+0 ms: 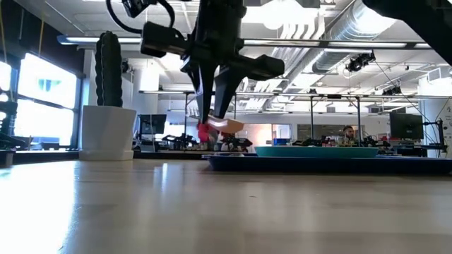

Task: Pick and place plate/cup/fork/spoon on tray
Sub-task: Put the fork on the left side of the light green plate on the blue tray

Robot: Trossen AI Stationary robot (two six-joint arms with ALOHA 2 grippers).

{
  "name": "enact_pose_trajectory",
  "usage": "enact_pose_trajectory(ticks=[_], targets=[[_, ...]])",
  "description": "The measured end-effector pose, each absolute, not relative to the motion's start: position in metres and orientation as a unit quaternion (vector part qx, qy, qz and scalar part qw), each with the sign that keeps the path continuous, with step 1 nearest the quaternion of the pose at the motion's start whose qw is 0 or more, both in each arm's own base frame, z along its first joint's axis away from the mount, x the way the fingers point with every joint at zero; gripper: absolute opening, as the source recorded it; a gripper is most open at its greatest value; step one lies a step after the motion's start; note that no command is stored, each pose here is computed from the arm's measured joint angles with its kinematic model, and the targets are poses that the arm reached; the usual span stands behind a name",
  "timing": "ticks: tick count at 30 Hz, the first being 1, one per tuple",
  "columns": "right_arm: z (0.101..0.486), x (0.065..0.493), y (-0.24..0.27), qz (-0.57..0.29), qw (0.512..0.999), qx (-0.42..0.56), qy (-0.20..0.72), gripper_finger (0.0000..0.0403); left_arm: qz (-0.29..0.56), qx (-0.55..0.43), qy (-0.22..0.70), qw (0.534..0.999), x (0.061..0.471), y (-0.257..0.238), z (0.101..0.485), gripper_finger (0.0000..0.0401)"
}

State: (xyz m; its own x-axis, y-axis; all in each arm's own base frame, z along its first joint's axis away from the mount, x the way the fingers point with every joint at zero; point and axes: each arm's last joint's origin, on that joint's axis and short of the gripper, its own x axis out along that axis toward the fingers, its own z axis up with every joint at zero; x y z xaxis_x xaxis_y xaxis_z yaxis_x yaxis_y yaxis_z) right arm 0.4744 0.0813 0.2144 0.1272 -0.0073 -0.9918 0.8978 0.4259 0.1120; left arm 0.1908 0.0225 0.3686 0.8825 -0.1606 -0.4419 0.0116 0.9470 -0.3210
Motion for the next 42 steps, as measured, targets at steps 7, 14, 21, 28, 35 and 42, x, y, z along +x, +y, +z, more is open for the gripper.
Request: enact_pose_trajectory(ticks=[7, 14, 21, 28, 35, 42], targets=[[0.219, 0.475, 0.044, -0.398, 0.626, 0.402, 0.537, 0.003, -0.015, -0.103, 0.223, 0.969, 0.184, 0.027, 0.372, 0.0094], [0.219, 0.471, 0.002, -0.43, 0.608, 0.392, 0.541, 0.003, 0.052, -0.044, 0.194, 0.979, 0.169, 0.036, 0.381, 0.0094], [0.221, 0.466, -0.038, -0.45, 0.595, 0.386, 0.543, 0.003, 0.077, 0.002, 0.176, 0.981, 0.155, 0.042, 0.387, 0.0094], [0.221, 0.458, -0.076, -0.471, 0.566, 0.402, 0.544, 0.003, 0.101, 0.022, 0.184, 0.977, 0.15, 0.051, 0.387, 0.0094], [0.22, 0.454, -0.099, -0.486, 0.523, 0.463, 0.525, 0.003, 0.126, 0.022, 0.19, 0.973, 0.147, 0.059, 0.386, 0.0094], [0.217, 0.459, -0.092, -0.489, 0.514, 0.492, 0.505, 0.003, 0.147, 0.018, 0.191, 0.97, 0.144, 0.065, 0.386, 0.0094]])
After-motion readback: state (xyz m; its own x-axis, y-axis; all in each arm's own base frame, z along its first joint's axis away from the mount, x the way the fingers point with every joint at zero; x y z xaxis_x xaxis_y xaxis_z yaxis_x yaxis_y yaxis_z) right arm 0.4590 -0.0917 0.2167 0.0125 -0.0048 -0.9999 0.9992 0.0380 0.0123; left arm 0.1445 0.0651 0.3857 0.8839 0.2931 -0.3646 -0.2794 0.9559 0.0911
